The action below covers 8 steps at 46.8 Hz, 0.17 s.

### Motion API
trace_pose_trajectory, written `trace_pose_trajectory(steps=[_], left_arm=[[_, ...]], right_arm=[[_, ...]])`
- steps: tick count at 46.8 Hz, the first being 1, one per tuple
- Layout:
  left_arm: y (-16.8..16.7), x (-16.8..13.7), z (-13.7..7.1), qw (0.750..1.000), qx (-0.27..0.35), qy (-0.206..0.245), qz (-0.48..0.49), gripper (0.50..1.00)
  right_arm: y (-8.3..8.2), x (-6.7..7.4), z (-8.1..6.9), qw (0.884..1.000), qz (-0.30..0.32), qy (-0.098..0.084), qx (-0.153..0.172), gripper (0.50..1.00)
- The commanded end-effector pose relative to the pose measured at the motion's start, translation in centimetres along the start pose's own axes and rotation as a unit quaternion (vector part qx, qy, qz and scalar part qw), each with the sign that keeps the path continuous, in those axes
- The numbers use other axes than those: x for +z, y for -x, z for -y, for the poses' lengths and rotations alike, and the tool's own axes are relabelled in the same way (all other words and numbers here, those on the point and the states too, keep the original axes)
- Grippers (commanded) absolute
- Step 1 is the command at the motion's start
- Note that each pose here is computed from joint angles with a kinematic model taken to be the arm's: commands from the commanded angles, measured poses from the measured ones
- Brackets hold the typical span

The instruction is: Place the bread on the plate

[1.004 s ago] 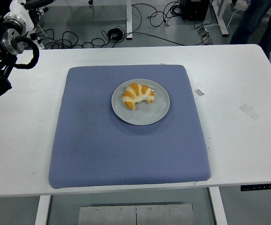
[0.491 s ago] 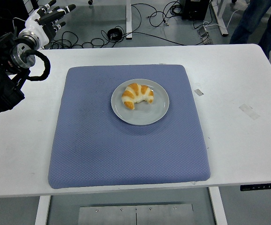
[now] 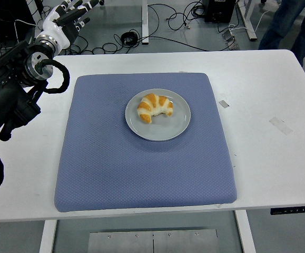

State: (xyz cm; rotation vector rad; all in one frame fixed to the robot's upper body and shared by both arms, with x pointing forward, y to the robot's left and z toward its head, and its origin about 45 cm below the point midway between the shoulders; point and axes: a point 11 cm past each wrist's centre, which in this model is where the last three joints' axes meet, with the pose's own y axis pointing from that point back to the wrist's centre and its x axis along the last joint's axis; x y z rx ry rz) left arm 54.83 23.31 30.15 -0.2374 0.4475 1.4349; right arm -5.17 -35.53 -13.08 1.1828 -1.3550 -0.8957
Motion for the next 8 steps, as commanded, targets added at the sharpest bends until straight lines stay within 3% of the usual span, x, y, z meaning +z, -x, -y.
trace_pose_trajectory(steps=[1, 8], left_arm=[[0.08, -0.28, -0.03, 1.0, -0.005, -0.002, -0.001, 0.983], [-0.14, -0.84, -0.17, 1.0, -0.011, -0.007, -0.003, 0.983]], right_arm=[[0.15, -0.08, 0.0, 1.0, 0.002, -0.001, -0.002, 1.0], [0.21, -0.08, 0.0, 1.0, 0.001, -0.001, -0.003, 1.0]])
